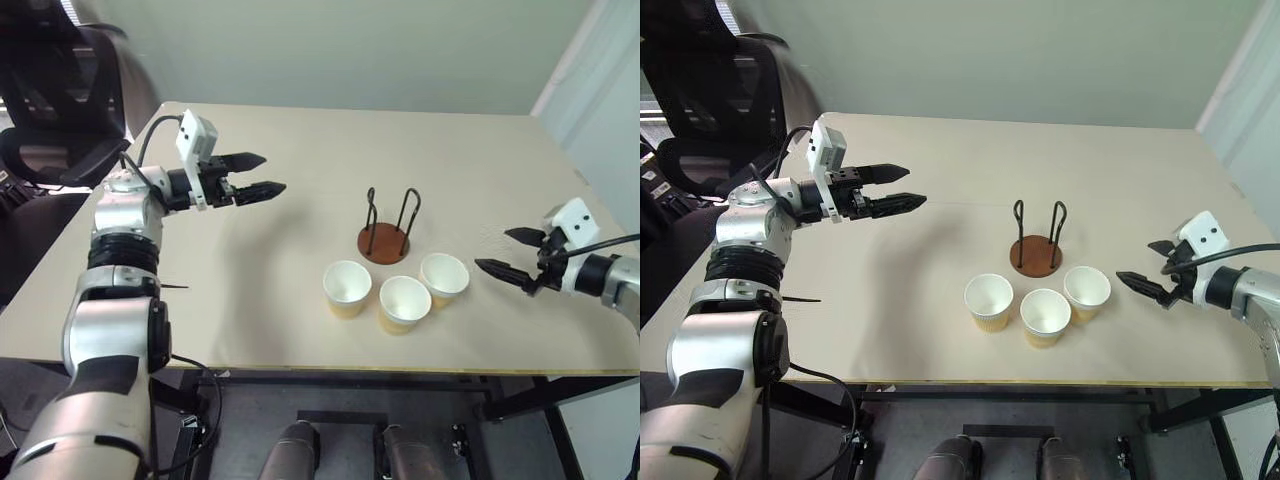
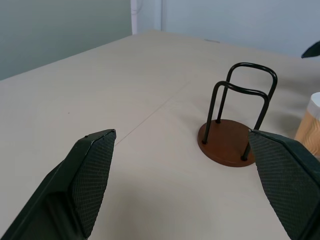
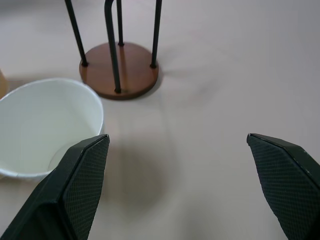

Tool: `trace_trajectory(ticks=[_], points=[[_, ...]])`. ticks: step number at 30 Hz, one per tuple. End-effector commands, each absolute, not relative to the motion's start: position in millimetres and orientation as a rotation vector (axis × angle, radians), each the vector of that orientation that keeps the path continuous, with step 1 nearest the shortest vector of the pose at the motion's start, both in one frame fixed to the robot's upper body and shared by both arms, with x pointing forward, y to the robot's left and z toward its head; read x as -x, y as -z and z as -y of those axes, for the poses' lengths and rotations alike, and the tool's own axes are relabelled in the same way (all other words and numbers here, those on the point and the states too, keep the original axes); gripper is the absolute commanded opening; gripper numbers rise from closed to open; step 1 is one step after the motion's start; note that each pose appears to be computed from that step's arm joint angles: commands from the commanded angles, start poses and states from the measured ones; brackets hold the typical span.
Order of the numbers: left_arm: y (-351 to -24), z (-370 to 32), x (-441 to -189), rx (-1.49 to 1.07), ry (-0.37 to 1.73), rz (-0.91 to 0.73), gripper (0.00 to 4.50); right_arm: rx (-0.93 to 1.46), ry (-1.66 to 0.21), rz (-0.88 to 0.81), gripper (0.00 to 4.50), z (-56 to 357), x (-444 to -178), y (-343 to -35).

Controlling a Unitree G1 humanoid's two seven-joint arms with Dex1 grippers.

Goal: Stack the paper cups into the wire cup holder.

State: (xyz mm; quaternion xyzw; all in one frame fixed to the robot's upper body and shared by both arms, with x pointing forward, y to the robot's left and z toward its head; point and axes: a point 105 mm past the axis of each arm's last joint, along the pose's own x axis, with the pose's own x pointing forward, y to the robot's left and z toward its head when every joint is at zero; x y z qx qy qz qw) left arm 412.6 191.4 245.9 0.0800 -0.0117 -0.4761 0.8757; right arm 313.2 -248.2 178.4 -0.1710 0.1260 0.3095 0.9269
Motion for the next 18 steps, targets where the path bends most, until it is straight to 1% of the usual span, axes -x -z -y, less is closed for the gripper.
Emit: trace_trajectory(ticks=[1,6,12,16,18], points=[[-264,-183,-414,-0.206,1.014,0.079,4.50,0.391,-0.621,-0.196,4.47,251,-308,-201],[-264,-179,-414,-0.200,1.023,0.089,4.50,0.386,-0.606,-0.176,4.47,253,-312,-207],[-266,-191,-411,-0.223,1.002,0.084,4.50,0.341,-0.547,-0.089,4.47,257,-336,-233],[-270,-195,-411,-0.225,0.988,0.089,4.50,0.257,-0.594,-0.086,4.47,238,-346,-247],[-270,-191,-411,-0.225,1.001,0.092,4.50,0.201,-0.670,-0.102,4.47,218,-348,-252]])
